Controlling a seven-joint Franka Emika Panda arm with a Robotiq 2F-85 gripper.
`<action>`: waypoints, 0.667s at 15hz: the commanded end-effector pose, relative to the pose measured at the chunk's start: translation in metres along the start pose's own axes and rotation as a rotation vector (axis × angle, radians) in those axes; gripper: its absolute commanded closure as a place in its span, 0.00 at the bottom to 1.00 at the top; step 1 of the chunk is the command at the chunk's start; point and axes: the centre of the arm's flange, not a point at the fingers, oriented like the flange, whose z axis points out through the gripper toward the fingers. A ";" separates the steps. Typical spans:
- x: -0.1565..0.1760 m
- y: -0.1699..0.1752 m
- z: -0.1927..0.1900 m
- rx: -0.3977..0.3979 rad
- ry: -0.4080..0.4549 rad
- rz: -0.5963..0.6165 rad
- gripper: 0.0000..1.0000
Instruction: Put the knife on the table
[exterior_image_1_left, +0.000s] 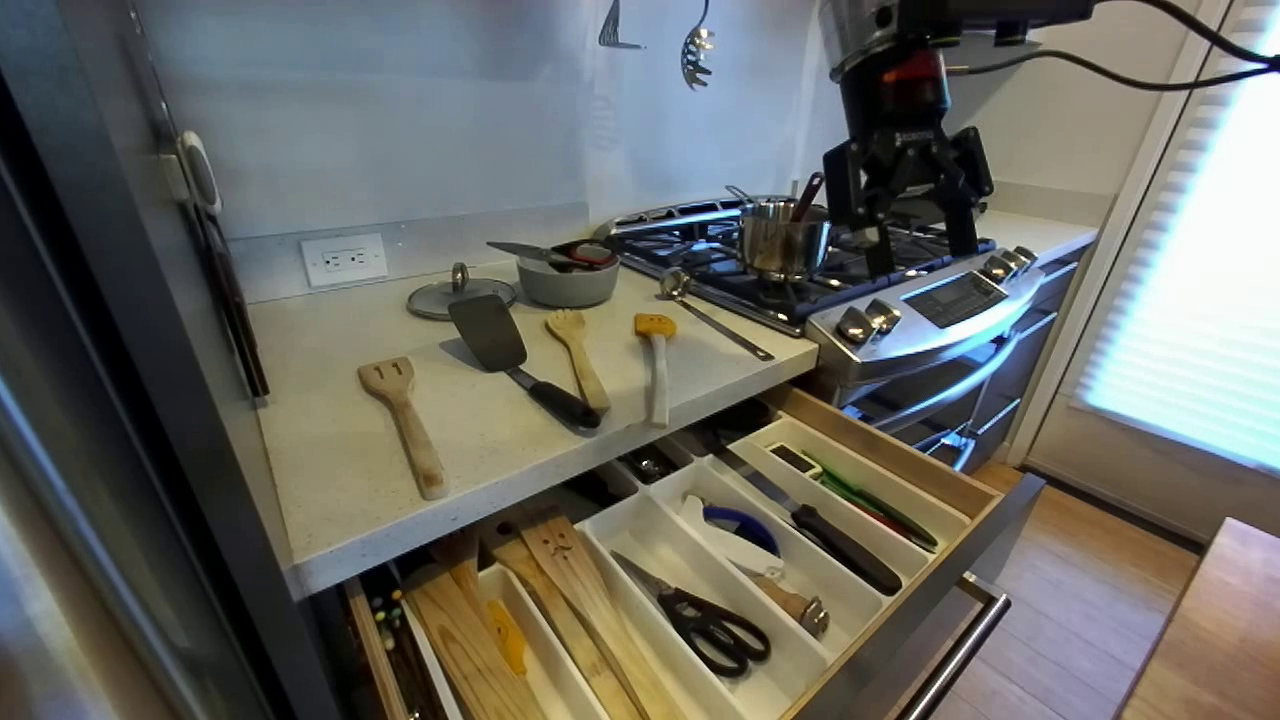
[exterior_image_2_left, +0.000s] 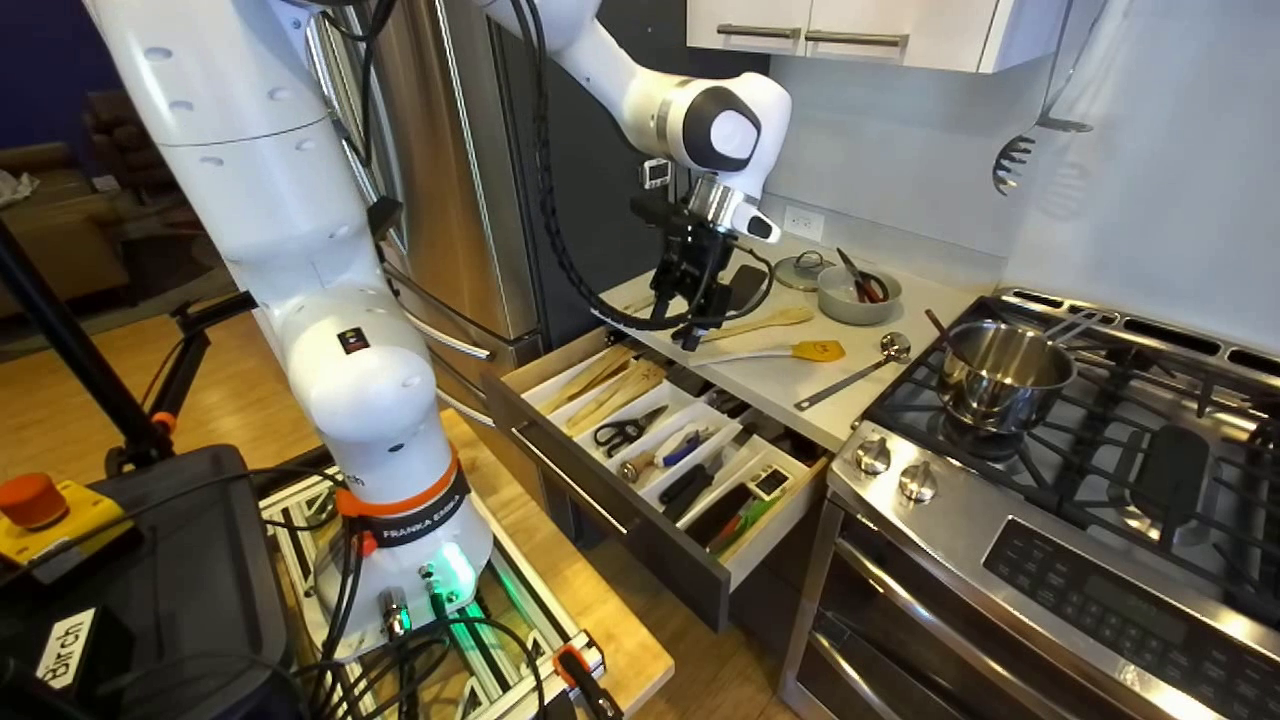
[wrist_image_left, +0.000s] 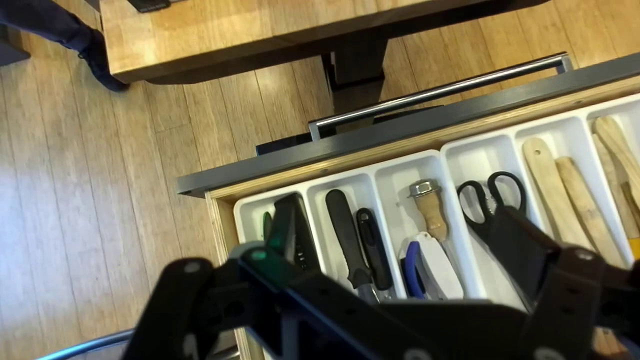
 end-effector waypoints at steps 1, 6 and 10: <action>0.000 -0.001 -0.003 0.000 0.008 -0.002 0.00; 0.005 -0.016 -0.009 0.000 0.150 -0.013 0.00; 0.075 -0.025 0.048 -0.111 0.202 -0.023 0.00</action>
